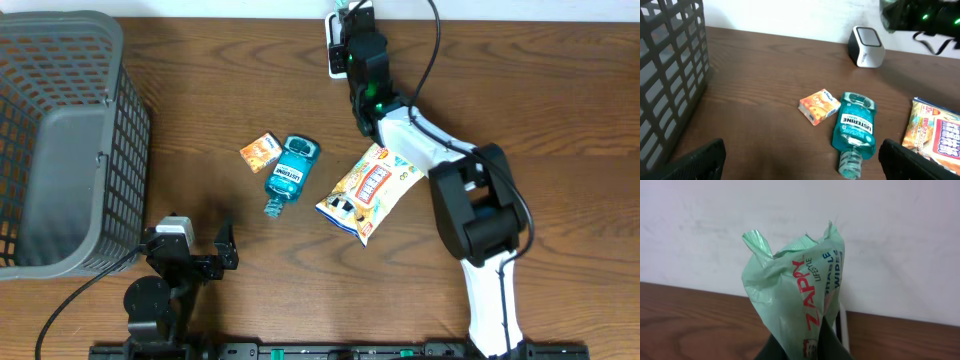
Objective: Scan the item barcode
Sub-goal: 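Hold the wipes pack in front of the scanner window, then carry the wipes pack away to the right off the table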
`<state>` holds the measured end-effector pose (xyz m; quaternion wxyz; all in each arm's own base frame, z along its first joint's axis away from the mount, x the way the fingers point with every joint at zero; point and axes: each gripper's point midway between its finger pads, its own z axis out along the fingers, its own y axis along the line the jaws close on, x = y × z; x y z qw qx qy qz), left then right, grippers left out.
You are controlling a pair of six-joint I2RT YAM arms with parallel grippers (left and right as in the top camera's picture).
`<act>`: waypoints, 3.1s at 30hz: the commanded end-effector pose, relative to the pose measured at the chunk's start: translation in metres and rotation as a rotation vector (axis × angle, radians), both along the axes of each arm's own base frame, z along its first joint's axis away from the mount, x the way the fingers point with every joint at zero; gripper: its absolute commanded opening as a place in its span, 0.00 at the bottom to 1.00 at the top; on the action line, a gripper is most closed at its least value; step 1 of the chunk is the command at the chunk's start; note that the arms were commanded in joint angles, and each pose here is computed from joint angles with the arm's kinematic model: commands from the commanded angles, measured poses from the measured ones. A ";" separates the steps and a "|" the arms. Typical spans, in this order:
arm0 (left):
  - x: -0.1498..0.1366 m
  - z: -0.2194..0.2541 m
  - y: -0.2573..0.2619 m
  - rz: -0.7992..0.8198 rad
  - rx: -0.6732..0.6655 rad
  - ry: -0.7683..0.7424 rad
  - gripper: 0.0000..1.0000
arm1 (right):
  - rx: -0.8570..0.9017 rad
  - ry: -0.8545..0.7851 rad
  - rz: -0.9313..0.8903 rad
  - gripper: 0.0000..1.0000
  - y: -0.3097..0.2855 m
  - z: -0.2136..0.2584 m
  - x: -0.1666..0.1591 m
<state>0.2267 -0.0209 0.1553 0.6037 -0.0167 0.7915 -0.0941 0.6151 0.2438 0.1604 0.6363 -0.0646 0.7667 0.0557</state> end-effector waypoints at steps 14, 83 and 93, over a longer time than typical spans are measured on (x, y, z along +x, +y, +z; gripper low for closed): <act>-0.001 0.006 0.000 -0.007 0.018 -0.018 0.98 | -0.033 -0.033 -0.068 0.01 0.019 -0.026 0.038; -0.001 0.006 0.000 -0.007 0.018 -0.018 0.98 | -0.145 0.786 -1.022 0.01 -0.342 0.033 -0.148; -0.001 0.006 0.000 -0.007 0.018 -0.018 0.98 | -0.036 0.892 -1.284 0.01 -0.463 -0.036 -0.204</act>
